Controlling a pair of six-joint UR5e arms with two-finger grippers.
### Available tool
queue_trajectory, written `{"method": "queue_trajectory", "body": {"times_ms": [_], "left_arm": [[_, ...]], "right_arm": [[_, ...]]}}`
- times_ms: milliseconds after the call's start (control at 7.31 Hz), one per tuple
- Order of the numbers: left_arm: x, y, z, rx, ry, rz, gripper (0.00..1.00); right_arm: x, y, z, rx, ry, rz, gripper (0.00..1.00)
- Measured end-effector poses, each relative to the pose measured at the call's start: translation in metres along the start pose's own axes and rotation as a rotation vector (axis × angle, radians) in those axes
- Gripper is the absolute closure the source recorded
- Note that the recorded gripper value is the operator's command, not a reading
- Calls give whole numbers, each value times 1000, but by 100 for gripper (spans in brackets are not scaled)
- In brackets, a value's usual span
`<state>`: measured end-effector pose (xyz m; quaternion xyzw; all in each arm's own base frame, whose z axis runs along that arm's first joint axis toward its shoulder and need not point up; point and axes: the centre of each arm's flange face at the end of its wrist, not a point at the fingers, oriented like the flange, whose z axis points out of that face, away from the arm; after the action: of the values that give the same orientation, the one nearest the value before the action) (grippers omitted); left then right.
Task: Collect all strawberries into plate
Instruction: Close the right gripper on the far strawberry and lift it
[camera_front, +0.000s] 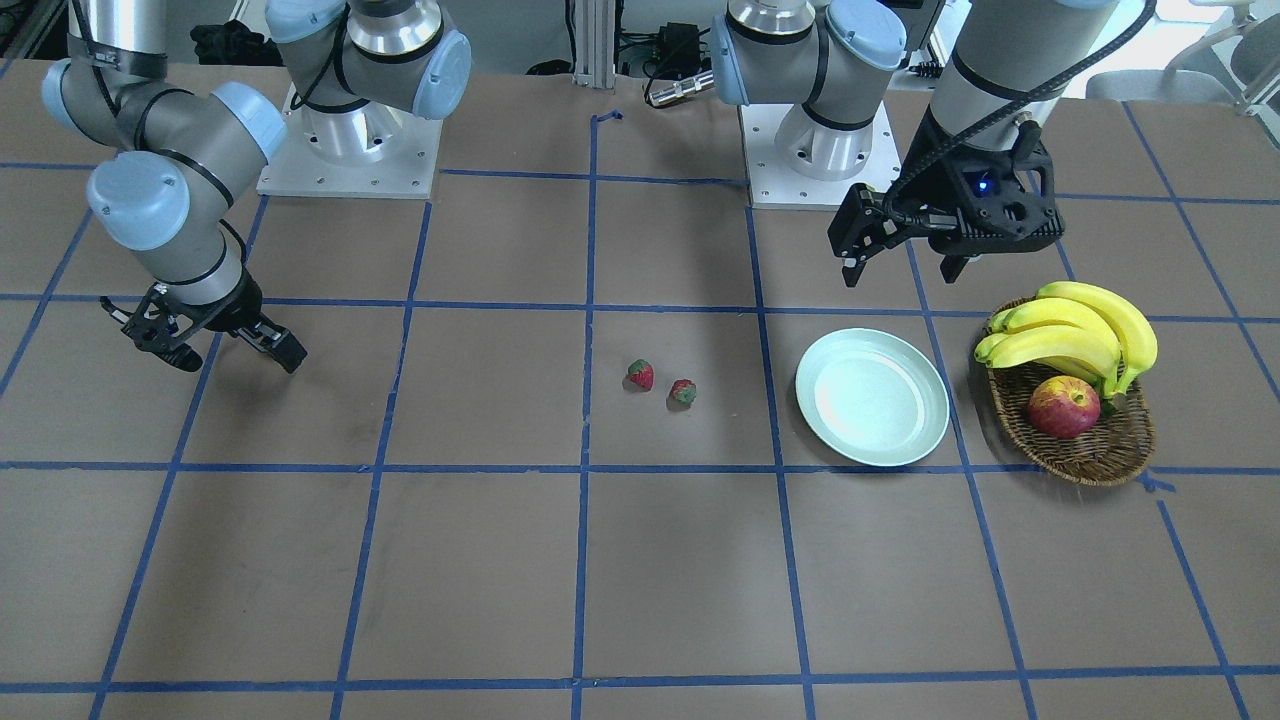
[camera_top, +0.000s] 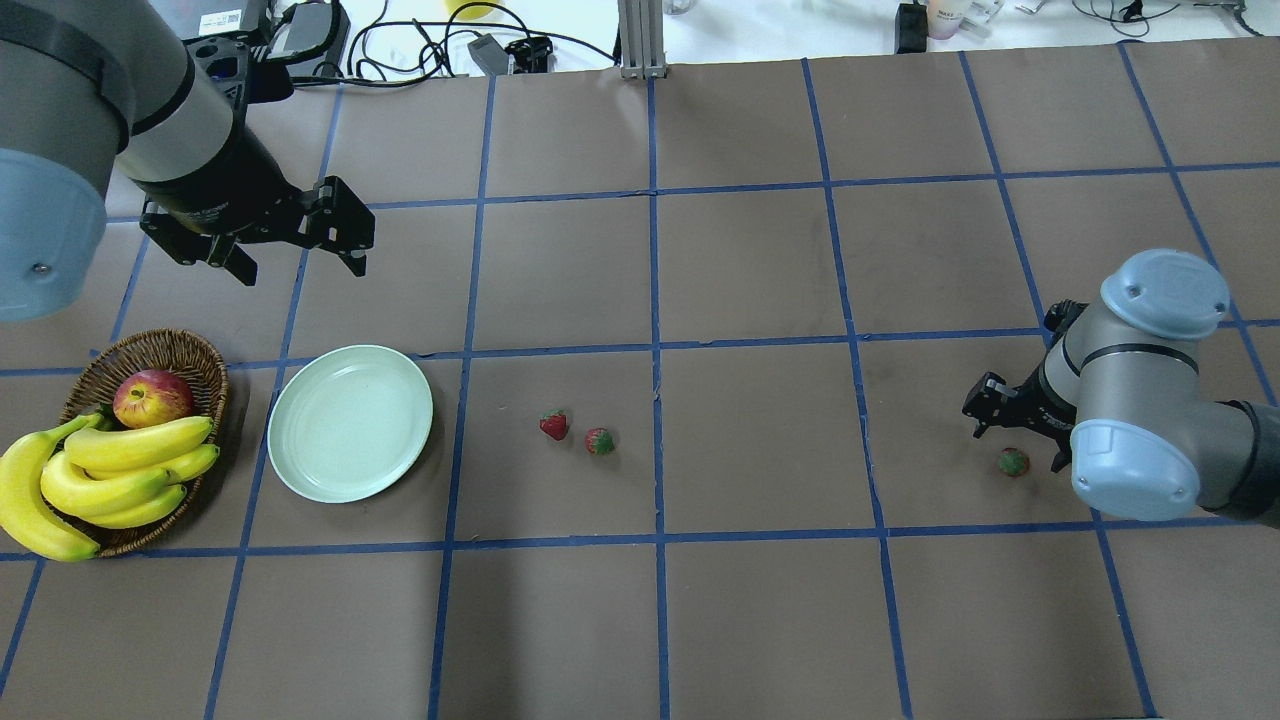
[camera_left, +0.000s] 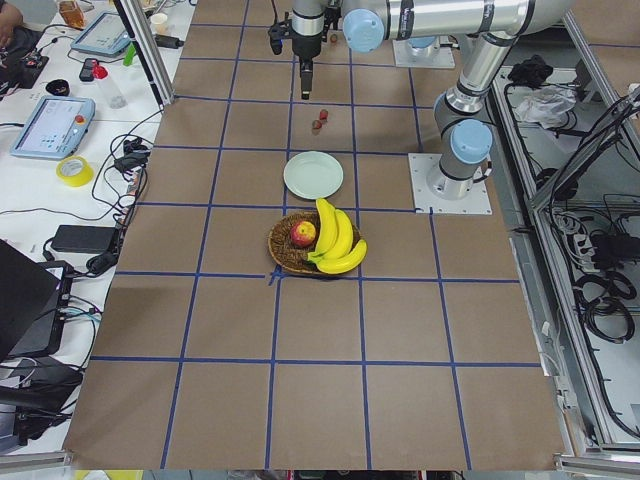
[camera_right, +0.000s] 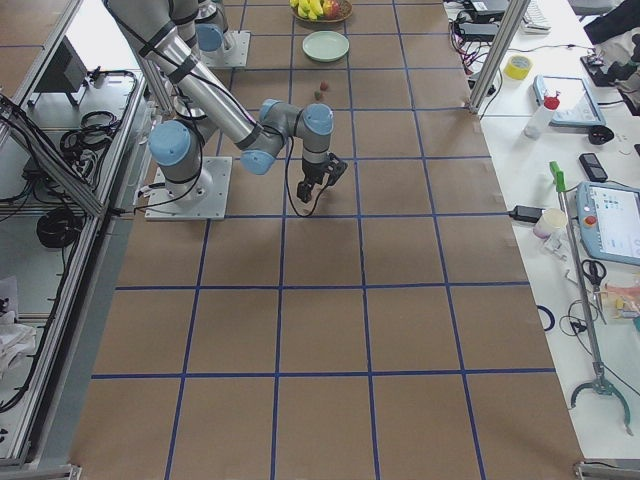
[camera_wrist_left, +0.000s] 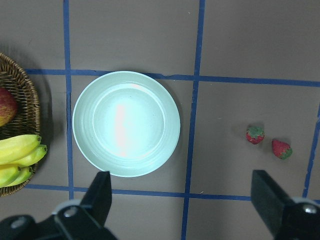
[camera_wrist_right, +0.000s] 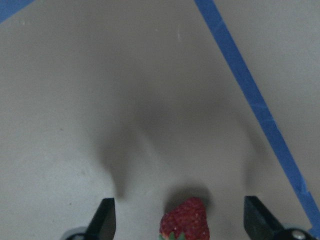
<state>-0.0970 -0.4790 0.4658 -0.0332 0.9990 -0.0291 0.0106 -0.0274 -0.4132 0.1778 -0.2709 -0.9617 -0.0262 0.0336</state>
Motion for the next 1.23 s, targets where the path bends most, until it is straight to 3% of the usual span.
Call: {"method": "queue_trajectory", "body": {"times_ms": [274, 411, 548, 684, 1232], "left_arm": [[0, 0, 0, 0, 0, 0, 0], [0, 0, 0, 1, 0, 0, 0], [0, 0, 0, 0, 0, 0, 0], [0, 0, 0, 0, 0, 0, 0], [0, 0, -1, 2, -2, 0, 0]], "right_arm": [[0, 2, 3, -13, -7, -2, 48], [-2, 2, 3, -18, -23, -3, 67], [-3, 3, 4, -25, -33, -4, 95], [-4, 3, 5, -40, -35, -3, 100], [-7, 6, -4, -66, -39, -18, 100]]}}
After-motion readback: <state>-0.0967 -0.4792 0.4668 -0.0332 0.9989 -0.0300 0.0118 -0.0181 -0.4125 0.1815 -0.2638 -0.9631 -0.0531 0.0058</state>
